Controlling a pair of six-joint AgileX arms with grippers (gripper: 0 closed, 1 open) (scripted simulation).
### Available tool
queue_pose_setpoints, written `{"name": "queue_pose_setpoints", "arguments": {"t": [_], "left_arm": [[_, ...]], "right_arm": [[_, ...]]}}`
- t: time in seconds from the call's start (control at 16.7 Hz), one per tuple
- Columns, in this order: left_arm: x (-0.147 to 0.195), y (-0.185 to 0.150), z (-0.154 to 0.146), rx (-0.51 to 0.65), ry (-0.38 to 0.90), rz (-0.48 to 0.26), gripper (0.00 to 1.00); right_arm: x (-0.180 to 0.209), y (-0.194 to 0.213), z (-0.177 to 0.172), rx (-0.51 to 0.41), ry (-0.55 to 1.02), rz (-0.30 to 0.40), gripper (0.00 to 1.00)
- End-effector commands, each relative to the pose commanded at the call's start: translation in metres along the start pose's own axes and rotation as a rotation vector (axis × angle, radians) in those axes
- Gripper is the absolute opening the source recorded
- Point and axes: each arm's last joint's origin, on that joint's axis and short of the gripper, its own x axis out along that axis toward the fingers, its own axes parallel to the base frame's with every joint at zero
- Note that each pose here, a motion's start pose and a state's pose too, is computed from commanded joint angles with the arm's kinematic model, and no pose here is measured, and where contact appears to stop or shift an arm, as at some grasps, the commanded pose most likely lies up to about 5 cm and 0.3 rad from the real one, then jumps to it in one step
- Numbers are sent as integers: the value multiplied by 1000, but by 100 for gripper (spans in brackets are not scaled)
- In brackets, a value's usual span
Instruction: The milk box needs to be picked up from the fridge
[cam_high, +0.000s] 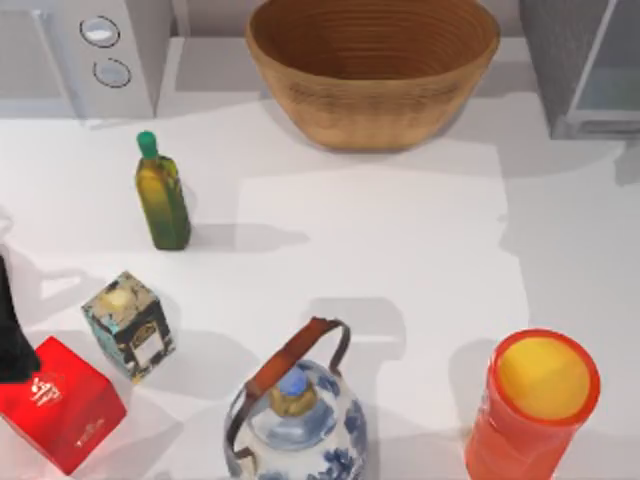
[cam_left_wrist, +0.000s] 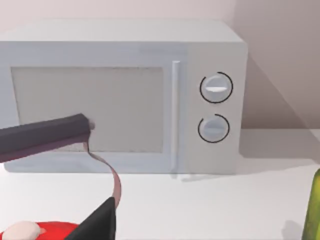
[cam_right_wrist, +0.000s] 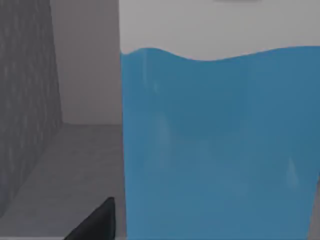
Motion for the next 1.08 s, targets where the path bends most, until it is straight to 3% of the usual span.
{"name": "queue_pose_setpoints", "arguments": {"t": [0.54,1.08], "left_arm": [[0,0,0,0,0,0,100],[0,0,0,0,0,0,100]], "right_arm": [[19,9,0,4,14,-2,100],[76,10,0,3,12,-1,100]]}}
